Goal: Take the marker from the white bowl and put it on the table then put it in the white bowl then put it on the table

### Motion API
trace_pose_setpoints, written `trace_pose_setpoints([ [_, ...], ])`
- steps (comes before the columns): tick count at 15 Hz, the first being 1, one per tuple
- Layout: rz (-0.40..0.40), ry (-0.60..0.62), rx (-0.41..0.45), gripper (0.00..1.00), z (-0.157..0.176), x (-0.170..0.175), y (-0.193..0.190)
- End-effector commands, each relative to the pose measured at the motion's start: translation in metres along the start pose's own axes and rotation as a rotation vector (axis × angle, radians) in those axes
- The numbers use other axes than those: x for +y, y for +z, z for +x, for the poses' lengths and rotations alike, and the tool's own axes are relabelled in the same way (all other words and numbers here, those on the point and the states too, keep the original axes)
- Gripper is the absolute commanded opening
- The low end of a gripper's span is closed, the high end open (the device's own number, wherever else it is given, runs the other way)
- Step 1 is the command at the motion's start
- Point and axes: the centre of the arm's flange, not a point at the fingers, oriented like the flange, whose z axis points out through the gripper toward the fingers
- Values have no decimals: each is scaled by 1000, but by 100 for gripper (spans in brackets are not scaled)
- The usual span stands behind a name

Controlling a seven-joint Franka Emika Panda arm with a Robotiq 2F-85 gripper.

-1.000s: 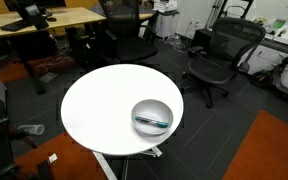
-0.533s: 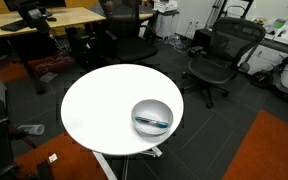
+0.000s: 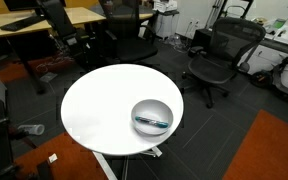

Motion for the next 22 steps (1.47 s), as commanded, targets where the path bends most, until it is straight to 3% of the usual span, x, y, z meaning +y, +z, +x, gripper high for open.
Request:
trace_pose_setpoints([
  [1, 9, 124, -23, 100, 33, 12, 27],
  [5, 51, 254, -51, 100, 59, 27, 61],
  [11, 37, 483, -103, 100, 99, 53, 129],
  [16, 34, 624, -136, 100, 129, 70, 180],
  [22, 85, 768, -180, 100, 154, 96, 242],
])
